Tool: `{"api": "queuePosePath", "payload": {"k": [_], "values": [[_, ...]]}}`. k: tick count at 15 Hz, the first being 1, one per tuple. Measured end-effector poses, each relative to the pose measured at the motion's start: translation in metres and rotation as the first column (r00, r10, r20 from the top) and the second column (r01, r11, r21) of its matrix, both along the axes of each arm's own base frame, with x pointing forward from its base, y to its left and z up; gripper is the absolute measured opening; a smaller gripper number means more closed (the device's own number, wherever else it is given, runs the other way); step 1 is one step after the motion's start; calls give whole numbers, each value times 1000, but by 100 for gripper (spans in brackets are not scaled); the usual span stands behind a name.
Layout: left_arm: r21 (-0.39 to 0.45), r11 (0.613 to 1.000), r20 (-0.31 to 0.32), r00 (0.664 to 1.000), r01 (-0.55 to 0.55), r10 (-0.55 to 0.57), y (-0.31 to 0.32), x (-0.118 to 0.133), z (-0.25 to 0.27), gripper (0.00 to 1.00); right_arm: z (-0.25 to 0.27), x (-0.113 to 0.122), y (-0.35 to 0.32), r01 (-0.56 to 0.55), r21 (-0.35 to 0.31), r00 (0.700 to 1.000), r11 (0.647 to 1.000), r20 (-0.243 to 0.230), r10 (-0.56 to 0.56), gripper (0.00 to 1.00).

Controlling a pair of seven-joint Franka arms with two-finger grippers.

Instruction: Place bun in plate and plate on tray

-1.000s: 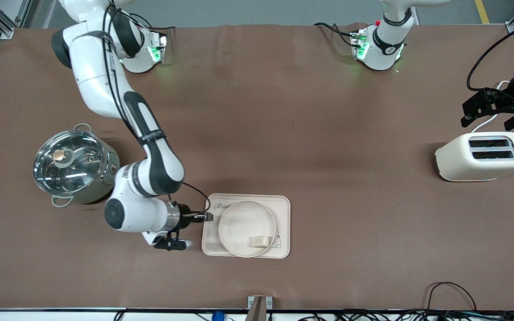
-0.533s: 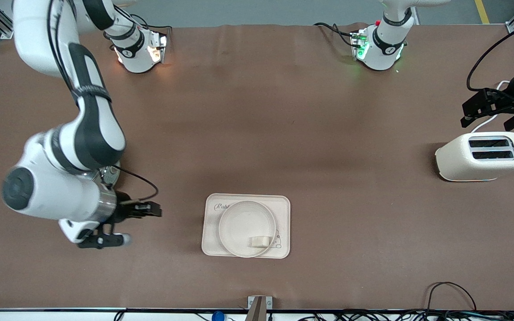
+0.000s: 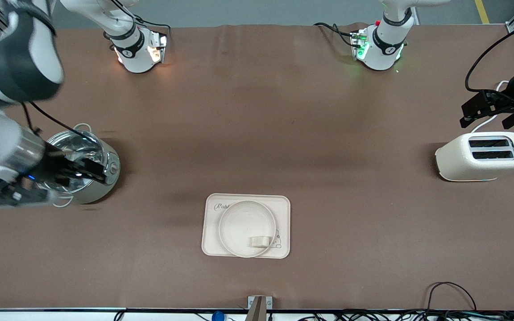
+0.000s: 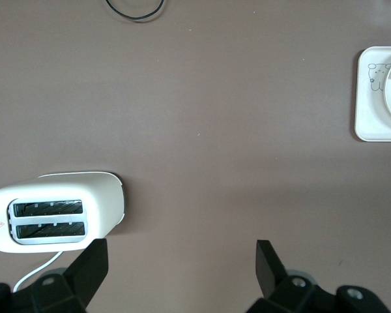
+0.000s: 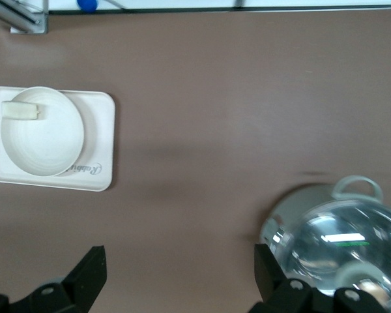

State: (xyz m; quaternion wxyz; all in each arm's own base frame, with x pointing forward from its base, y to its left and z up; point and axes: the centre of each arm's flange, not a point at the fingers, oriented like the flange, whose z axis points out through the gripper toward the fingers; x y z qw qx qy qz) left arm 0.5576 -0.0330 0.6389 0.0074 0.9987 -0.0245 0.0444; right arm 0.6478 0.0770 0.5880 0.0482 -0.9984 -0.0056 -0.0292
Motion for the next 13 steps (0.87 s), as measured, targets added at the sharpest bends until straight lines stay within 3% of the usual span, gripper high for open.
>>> {"api": "queuePosePath", "payload": {"k": [5,9,13], "values": [[0,1000,0,1000,0,0,0,0,0,100,53,-84,-82,96,-23,995,995,-34,-97,100],[0,1000,0,1000,0,0,0,0,0,100,48,-112,-128,26,-44,998,999,-49,-29,100],[0,1000,0,1000,0,0,0,0,0,100,40,-120,-135,13,-37,998,999,-66,-15,100]]}}
